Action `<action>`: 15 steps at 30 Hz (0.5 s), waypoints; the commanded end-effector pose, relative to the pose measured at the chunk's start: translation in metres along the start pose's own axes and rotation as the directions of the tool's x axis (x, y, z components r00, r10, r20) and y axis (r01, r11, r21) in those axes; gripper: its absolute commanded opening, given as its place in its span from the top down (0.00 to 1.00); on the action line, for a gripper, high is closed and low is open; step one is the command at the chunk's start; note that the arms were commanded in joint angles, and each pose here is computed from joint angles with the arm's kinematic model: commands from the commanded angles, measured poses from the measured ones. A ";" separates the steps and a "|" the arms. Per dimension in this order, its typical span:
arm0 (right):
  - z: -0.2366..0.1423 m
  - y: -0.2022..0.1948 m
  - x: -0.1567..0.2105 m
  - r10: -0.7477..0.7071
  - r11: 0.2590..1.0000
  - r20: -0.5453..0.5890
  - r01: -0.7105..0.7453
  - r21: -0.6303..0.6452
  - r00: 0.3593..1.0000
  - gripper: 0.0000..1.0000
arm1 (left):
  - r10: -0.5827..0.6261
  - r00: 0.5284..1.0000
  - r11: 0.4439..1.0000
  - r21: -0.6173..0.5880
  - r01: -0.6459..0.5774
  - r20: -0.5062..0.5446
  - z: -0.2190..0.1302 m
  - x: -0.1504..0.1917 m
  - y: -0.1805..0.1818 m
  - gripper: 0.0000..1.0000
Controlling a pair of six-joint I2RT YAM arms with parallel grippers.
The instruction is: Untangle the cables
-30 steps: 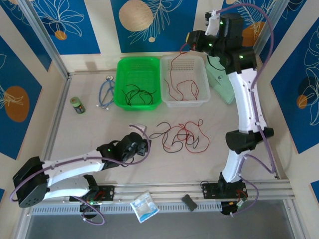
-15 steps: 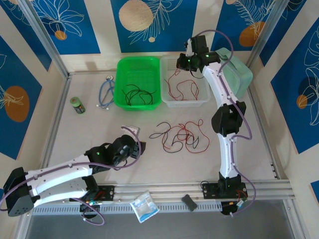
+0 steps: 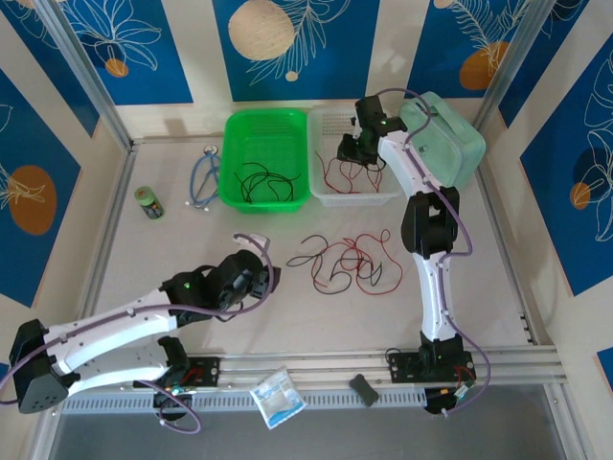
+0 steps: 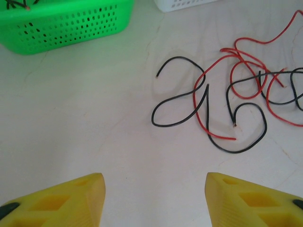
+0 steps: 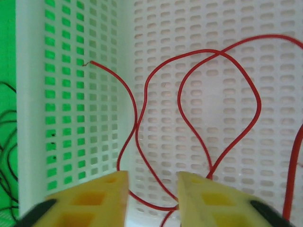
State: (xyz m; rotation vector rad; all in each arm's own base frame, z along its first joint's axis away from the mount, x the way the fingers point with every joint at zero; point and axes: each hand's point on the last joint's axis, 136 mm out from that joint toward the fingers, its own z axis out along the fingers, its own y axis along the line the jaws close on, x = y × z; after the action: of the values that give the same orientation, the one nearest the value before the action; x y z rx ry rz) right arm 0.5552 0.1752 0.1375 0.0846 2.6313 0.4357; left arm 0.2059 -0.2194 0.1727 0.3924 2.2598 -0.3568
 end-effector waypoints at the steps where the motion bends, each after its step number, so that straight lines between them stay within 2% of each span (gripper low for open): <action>1: -0.008 0.006 0.004 -0.025 1.000 -0.005 0.025 0.002 1.000 0.57 | 0.026 0.999 0.999 -0.039 -0.028 -0.044 -0.004 -0.005 -0.001 0.40; 12: -0.056 0.021 0.005 -0.042 0.999 0.050 0.044 -0.031 0.998 0.26 | 0.056 0.967 0.998 -0.026 -0.064 -0.248 0.026 -0.017 -0.035 0.38; 15: -0.078 0.026 0.006 -0.056 0.998 0.080 0.059 -0.038 0.995 0.20 | 0.098 0.956 0.995 0.023 -0.095 -0.276 0.036 -0.022 -0.051 0.41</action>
State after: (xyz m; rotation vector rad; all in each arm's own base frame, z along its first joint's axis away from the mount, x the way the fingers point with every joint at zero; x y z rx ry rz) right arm 0.5240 0.1747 0.1575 0.0528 2.6379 0.4268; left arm 0.2278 -0.2744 0.1722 0.4994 2.4621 -0.2567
